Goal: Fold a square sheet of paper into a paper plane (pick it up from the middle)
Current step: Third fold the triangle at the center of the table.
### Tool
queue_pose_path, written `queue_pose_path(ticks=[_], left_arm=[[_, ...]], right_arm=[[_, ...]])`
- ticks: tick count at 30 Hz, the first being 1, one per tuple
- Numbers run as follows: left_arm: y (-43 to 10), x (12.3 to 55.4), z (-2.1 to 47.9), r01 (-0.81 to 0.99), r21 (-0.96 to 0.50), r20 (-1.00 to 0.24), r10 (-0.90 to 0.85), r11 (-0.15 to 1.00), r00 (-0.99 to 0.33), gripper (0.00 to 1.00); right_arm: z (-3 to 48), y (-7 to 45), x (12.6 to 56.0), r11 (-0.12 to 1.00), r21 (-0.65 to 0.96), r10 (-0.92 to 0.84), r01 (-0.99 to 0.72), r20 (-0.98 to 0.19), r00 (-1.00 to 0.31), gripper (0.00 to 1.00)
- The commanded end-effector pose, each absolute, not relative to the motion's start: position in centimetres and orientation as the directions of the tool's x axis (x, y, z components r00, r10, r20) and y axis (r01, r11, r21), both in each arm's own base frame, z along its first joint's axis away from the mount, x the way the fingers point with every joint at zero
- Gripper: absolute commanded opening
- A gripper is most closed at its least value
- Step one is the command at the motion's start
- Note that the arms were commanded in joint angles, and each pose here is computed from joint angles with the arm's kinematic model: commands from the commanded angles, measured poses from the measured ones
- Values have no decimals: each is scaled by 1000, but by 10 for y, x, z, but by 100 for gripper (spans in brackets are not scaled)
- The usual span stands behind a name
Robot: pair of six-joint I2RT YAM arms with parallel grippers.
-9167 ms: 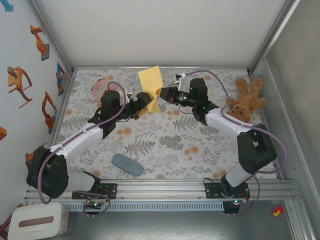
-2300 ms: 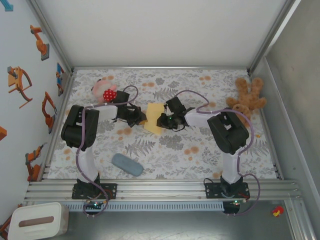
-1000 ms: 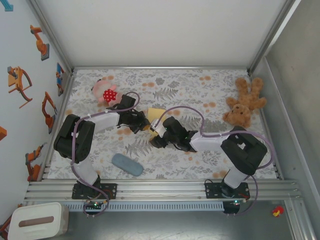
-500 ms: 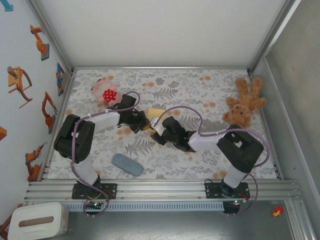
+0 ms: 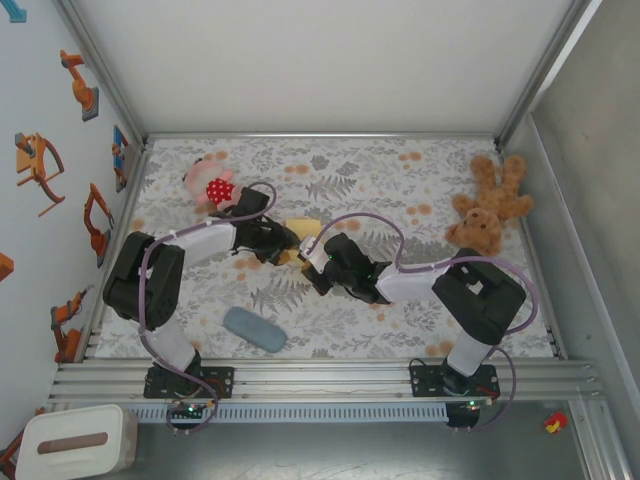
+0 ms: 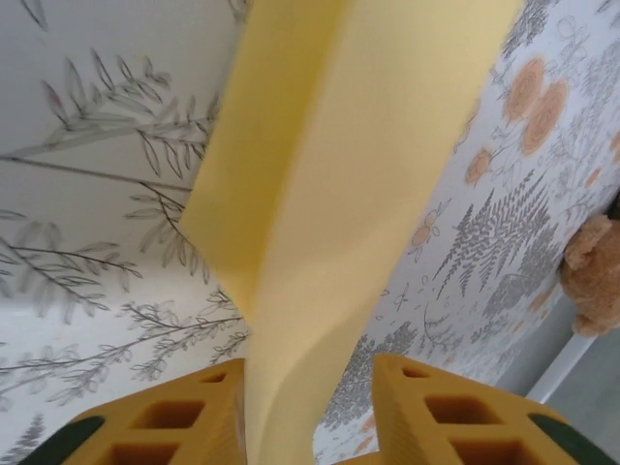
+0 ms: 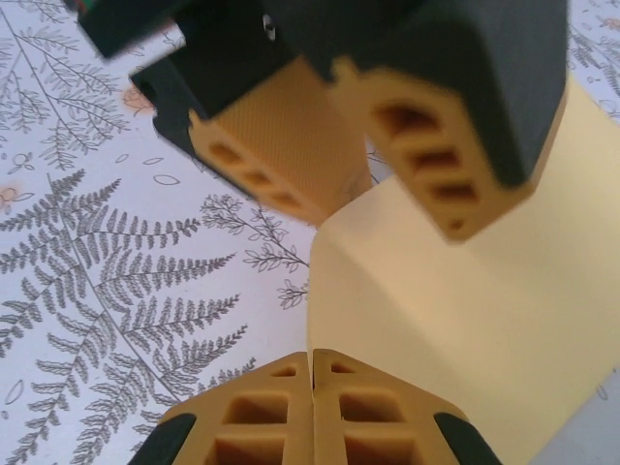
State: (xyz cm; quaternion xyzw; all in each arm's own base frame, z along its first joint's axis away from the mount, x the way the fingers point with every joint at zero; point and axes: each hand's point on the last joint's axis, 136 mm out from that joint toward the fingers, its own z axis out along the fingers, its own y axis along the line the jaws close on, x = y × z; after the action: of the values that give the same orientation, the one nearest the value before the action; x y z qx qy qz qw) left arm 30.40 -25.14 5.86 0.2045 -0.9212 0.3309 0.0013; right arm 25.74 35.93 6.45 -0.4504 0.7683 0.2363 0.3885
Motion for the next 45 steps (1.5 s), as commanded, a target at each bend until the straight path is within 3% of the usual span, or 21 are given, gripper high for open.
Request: queue_pose_path(ticks=[1, 6, 21, 32, 45], left_arm=[[-230, 321, 89, -326, -627, 23, -402, 708, -915, 39], [-239, 334, 107, -242, -674, -43, -364, 698, -931, 40], [-279, 347, 39, -221, -591, 70, -223, 776, -972, 24], [-282, 337, 5, -199, -501, 131, -154, 842, -979, 22], [-287, 329, -3, -149, -481, 163, -80, 864, -983, 21]], right_arm=[[65, 361, 248, 464, 88, -482, -881, -810, -335, 0], [59, 362, 236, 450, 198, -449, -871, -793, -412, 0], [51, 353, 236, 471, 376, -357, -798, -745, -563, 0], [54, 347, 252, 494, 483, -275, -723, -702, -657, 0], [38, 331, 278, 598, 495, -246, -631, -636, -732, 0]])
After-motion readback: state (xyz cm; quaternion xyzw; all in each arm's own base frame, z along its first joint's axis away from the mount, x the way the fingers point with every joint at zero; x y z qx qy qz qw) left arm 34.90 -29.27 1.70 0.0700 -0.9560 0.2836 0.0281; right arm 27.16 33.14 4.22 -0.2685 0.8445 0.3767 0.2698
